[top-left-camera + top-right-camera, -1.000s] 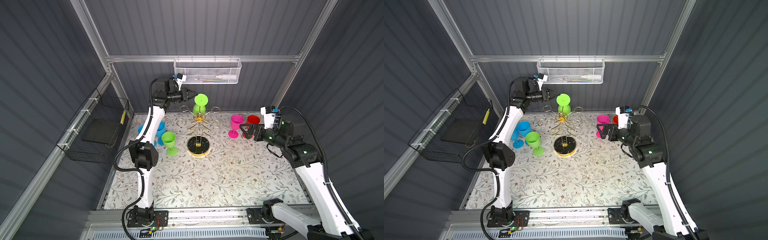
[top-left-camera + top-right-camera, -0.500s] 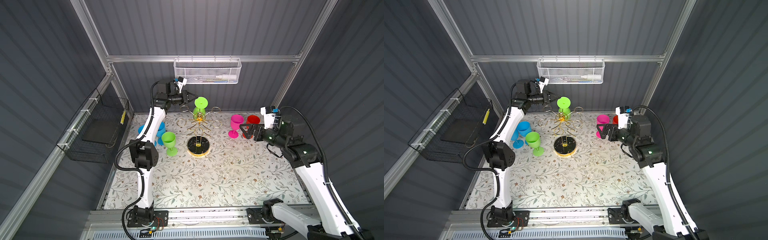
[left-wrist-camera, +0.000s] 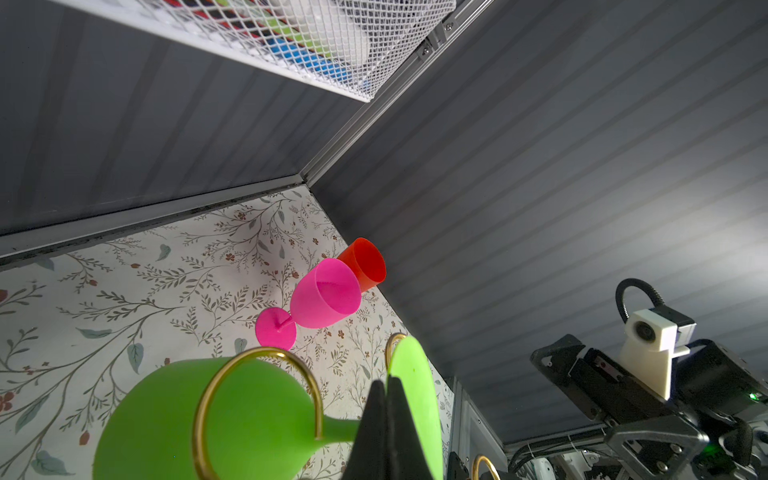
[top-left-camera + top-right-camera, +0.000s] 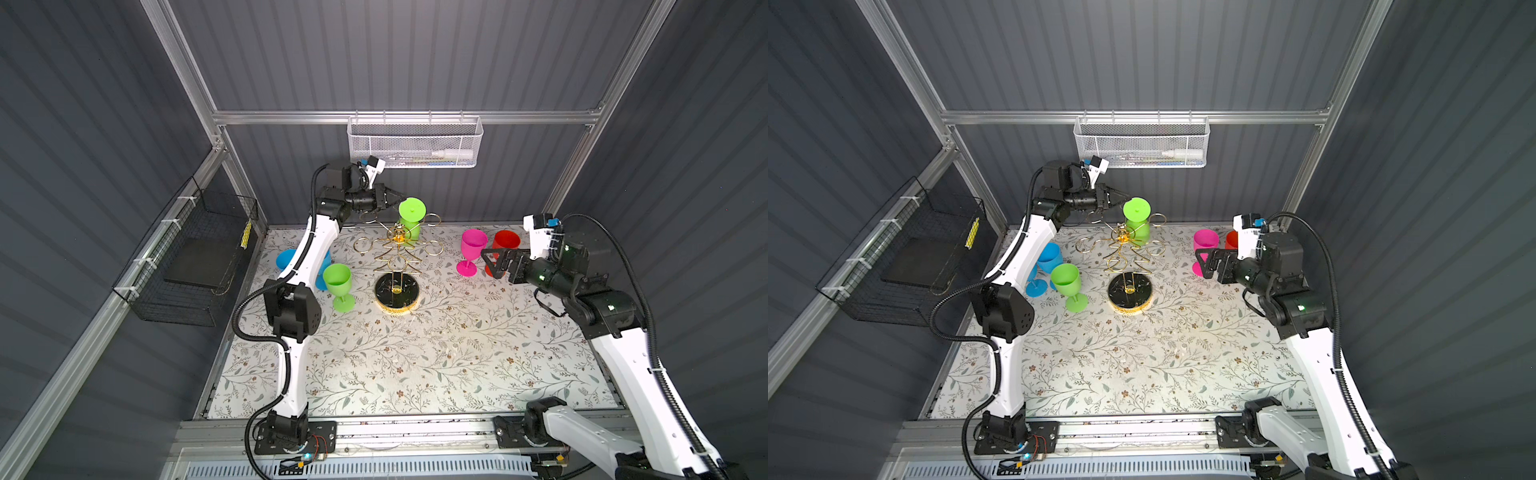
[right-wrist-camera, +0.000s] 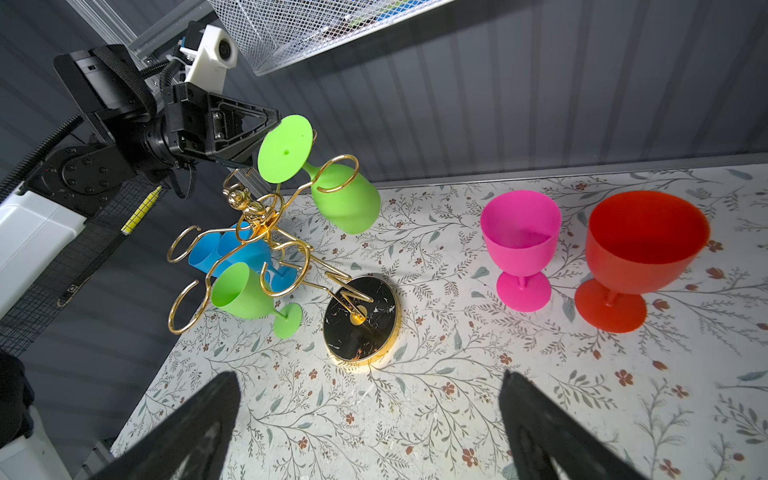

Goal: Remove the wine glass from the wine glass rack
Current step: 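Lift the green glass off the rack with left gripper while right rises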

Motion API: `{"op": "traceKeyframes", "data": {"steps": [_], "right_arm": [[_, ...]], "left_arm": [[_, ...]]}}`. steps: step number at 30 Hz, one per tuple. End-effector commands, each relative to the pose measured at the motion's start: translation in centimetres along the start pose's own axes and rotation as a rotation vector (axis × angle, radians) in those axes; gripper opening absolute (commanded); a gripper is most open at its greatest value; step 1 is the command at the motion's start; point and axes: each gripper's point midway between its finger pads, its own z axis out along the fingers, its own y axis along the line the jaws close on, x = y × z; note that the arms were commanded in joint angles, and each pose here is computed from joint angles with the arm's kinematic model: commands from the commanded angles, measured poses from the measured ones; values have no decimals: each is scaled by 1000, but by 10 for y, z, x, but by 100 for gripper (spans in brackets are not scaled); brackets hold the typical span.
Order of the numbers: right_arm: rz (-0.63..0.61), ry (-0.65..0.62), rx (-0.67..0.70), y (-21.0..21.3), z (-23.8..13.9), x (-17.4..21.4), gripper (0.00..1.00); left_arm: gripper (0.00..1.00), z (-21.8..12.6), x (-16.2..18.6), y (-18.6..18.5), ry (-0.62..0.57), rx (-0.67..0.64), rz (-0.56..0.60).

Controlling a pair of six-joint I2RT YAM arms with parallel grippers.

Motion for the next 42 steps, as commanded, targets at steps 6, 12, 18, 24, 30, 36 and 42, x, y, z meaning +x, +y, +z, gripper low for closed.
{"op": "traceKeyframes", "data": {"steps": [6,12,18,24,30,36,42], "right_arm": [[-28,-20,11,0,-5,-3,99],[-34,-26,15,0,-7,-4,99],[-73,-58,35,-1,-9,-15,99],[-137,-128,35,3,-10,-39,99],[-181,-170,-13,13,-7,-51,99],[-275,-246,-121,35,-10,-63,99],[-365,-327,-182,46,-4,-75,99]], "left_arm": [[0,-5,-23,-45,-54,79,91],[0,-6,-35,-54,-91,101,111],[0,-9,-47,-68,-132,136,126],[0,-18,-58,-92,-169,167,166],[0,-28,-67,-114,-199,194,201],[0,-35,-74,-134,-220,243,210],[0,-44,-78,-158,-236,288,224]]}}
